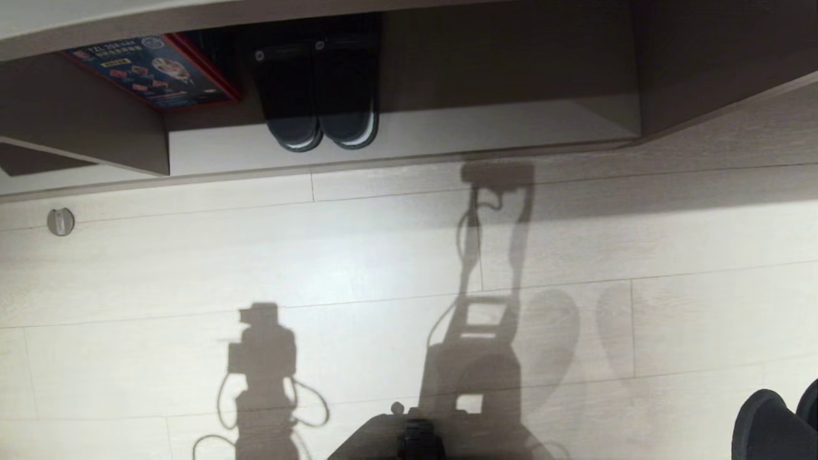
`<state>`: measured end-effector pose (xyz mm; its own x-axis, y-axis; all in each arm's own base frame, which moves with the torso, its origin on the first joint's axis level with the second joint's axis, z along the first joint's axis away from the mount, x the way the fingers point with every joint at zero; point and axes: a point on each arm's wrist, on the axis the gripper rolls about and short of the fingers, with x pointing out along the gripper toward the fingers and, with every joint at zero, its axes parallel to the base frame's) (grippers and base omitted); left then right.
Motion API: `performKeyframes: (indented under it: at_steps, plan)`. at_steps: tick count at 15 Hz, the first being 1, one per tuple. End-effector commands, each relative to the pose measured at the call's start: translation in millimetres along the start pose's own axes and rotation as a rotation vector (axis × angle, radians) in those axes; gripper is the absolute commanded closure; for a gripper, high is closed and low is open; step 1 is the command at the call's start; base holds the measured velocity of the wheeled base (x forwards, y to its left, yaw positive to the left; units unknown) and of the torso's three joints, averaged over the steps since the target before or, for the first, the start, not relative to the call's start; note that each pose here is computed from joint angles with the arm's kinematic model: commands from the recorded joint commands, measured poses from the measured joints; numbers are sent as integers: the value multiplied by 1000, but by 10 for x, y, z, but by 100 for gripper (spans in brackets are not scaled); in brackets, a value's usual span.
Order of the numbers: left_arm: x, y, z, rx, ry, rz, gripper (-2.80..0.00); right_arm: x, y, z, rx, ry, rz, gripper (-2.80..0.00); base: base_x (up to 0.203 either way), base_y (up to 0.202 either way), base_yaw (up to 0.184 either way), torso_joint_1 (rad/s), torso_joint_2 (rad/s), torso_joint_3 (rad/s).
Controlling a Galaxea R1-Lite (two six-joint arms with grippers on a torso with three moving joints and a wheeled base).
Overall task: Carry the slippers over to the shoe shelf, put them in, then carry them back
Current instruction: Place the slippers into the shoe cabinet
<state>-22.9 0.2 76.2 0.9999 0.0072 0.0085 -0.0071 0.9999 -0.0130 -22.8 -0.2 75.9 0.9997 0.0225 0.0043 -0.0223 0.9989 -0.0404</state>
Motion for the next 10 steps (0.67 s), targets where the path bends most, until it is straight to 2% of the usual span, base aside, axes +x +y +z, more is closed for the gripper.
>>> performKeyframes:
  at_steps: [1, 10]
  plan:
    - [1, 0, 0, -1, 1, 0, 0, 1, -1, 1, -1, 1, -1, 0, 0, 0, 0, 7, -1, -203]
    - [1, 0, 2, -2, -1, 0, 0, 1, -2, 1, 7, 1, -7, 0, 0, 0, 0, 1, 4, -198]
